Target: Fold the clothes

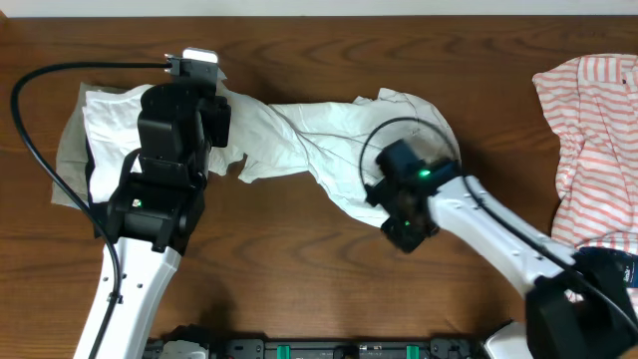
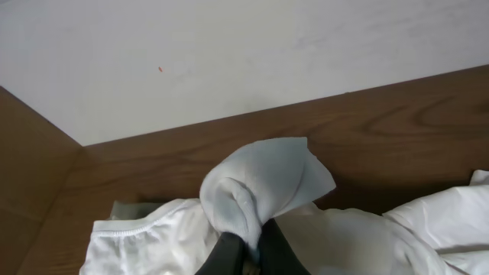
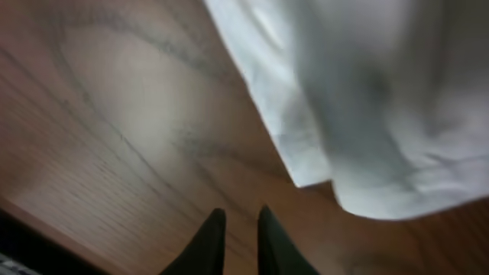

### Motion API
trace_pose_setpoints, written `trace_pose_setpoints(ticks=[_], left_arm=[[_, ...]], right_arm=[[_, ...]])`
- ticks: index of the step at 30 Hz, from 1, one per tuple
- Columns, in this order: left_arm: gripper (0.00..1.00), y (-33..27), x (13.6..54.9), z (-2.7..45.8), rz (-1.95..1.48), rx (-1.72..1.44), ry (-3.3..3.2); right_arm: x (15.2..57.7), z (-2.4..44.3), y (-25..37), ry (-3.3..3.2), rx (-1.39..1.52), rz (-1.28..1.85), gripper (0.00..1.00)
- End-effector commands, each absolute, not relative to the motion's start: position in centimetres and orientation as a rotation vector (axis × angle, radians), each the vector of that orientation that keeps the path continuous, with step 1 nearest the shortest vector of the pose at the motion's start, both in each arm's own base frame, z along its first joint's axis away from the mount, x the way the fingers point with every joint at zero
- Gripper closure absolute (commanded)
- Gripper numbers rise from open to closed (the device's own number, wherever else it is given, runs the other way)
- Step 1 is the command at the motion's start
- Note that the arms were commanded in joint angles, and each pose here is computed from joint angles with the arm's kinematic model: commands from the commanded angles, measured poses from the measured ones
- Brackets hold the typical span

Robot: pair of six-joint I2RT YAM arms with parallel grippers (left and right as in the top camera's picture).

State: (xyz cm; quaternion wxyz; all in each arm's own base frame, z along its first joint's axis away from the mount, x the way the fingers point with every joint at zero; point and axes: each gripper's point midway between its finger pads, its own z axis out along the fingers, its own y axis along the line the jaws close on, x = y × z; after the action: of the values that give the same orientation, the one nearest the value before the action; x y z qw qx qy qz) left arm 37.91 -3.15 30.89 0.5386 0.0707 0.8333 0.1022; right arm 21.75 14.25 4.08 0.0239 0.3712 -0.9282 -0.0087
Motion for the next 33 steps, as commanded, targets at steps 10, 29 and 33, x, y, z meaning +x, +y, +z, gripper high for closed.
trace_pose_setpoints(ticks=[10, 29, 33], left_arm=[[0.94, -2.9, 37.9, 31.4, 0.245, 0.152, 1.969], [0.94, -3.4, 37.9, 31.4, 0.219, 0.169, 1.97], [0.94, -3.4, 37.9, 31.4, 0.219, 0.169, 1.97]], right_arm=[[22.6, -1.3, 12.8, -2.766, 1.14, 0.222, 0.58], [25.3, -2.6, 11.3, -2.804, 1.149, 0.426, 0.49], [25.4, -2.6, 10.9, -2.812, 1.12, 0.417, 0.44]])
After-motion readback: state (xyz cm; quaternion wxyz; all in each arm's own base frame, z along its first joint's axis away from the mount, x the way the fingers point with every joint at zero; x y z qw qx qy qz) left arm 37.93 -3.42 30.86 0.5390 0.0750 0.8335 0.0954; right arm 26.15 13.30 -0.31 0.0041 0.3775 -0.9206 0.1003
